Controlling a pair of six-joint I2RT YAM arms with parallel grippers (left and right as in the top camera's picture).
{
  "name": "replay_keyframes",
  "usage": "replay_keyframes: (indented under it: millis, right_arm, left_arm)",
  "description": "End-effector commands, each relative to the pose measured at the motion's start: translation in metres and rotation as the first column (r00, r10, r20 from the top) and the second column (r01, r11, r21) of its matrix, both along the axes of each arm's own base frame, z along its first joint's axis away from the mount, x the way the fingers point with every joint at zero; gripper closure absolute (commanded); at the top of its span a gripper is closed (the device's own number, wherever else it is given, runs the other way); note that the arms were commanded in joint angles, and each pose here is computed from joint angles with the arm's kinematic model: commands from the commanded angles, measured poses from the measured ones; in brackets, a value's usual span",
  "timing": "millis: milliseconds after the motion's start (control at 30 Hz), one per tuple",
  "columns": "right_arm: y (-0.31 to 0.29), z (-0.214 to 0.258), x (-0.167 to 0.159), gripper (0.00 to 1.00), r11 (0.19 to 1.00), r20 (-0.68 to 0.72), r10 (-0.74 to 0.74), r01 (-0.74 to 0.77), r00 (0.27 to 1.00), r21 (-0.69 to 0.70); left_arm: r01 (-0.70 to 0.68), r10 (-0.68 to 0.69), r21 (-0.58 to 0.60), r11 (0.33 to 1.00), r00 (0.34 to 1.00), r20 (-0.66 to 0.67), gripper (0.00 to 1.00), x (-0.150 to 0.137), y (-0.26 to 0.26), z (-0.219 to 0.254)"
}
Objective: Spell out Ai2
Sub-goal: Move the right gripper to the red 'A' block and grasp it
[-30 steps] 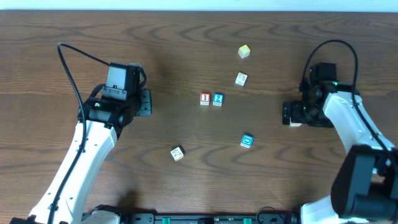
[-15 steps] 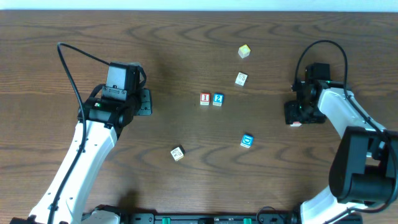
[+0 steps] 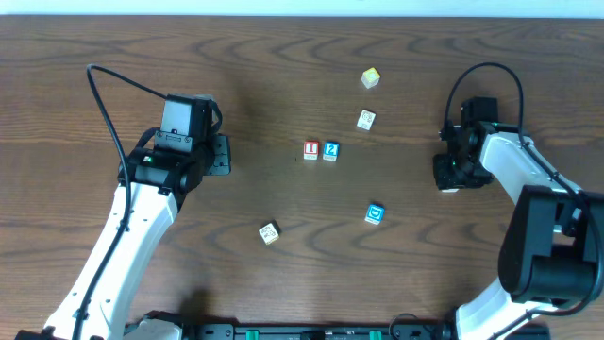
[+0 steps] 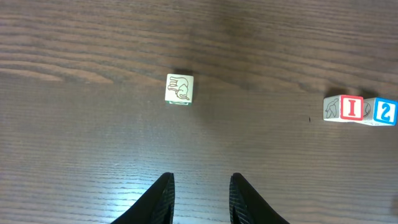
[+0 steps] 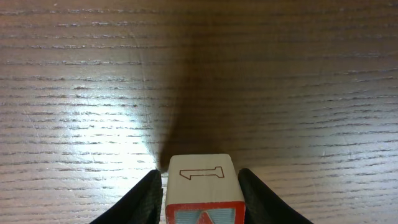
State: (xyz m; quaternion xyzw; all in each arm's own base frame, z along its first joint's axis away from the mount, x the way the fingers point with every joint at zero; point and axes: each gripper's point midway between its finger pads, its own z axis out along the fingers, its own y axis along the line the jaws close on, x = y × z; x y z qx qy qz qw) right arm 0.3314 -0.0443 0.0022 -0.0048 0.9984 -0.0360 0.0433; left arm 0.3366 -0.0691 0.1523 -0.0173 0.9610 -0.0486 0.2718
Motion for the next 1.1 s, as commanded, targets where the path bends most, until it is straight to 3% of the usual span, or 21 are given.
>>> replay_keyframes:
  millis: [0,433,733,1067]
  right_arm:
    - [-0.002,0.001,0.005,0.61,1.0,0.011,-0.007,0.007,1.0,0.006]
    - [-0.006,0.001,-0.001,0.6,0.998,-0.01,-0.069,0.069,0.998,-0.014]
    - [-0.005,0.001,-0.006,0.69,0.995,-0.025,-0.099,0.099,0.995,-0.011]
    - [-0.001,0.001,0.005,0.73,0.995,0.017,-0.1,0.1,0.995,0.01]
  left_arm:
    - [0.01,-0.01,0.004,1.0,1.0,0.005,0.69,0.001,0.001,0.002]
    - [0.01,-0.01,0.004,1.0,1.0,0.004,0.7,0.001,0.001,0.002]
    - [0.01,-0.01,0.004,1.0,1.0,0.004,0.7,0.001,0.001,0.002]
    - [0.01,-0.01,0.005,1.0,1.0,0.005,0.7,0.001,0.001,0.002]
